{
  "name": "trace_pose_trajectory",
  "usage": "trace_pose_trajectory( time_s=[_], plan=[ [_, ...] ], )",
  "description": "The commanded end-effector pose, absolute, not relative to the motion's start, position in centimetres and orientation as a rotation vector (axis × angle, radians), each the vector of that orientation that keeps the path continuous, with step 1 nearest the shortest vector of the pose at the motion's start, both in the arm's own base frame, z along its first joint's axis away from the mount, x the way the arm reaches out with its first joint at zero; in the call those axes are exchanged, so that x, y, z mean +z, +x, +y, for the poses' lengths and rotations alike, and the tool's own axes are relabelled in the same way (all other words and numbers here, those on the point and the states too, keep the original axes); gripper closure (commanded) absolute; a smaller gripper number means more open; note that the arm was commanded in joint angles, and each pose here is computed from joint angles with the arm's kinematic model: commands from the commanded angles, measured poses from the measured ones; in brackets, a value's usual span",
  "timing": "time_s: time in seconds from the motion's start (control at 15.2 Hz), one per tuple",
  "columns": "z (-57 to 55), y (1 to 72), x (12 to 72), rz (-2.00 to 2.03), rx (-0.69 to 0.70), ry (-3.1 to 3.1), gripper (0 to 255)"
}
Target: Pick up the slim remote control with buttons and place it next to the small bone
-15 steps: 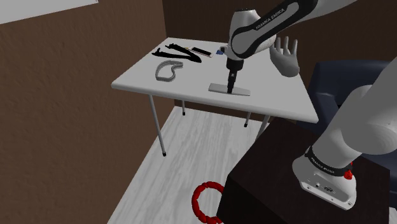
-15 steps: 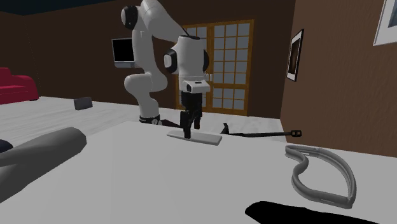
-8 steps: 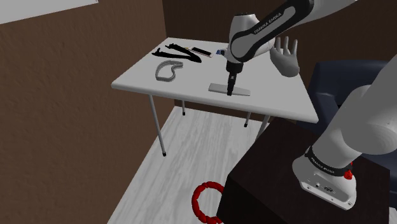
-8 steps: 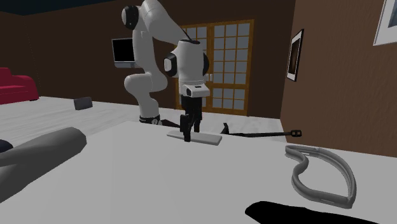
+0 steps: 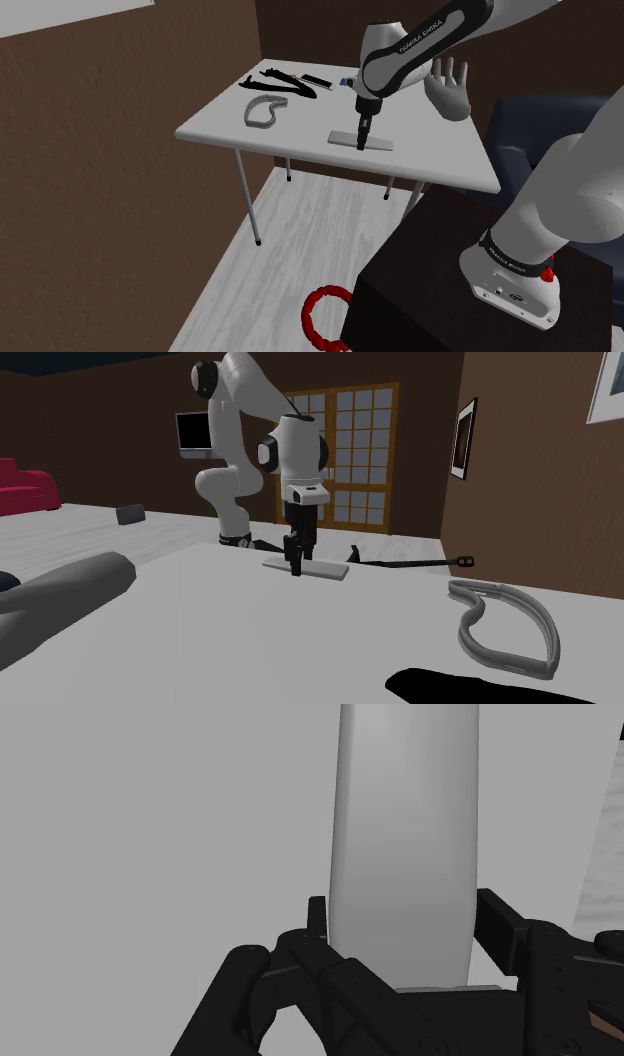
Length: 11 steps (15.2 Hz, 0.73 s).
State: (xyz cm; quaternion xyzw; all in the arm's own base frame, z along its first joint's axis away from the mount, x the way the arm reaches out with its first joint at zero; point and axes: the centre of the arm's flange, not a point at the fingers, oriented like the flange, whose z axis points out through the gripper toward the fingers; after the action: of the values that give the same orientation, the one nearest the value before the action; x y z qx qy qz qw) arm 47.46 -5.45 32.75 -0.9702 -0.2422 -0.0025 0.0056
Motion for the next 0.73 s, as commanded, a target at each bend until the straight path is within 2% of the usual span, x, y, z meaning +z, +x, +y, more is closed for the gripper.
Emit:
trace_pose_trajectory(
  time_s=[0.0,0.66],
  plan=[
    [-5.4,47.5,32.8,-0.758,-0.008,-3.037,255],
    [-5.4,47.5,36.4,-0.758,-0.008,-3.037,255]
  ],
)
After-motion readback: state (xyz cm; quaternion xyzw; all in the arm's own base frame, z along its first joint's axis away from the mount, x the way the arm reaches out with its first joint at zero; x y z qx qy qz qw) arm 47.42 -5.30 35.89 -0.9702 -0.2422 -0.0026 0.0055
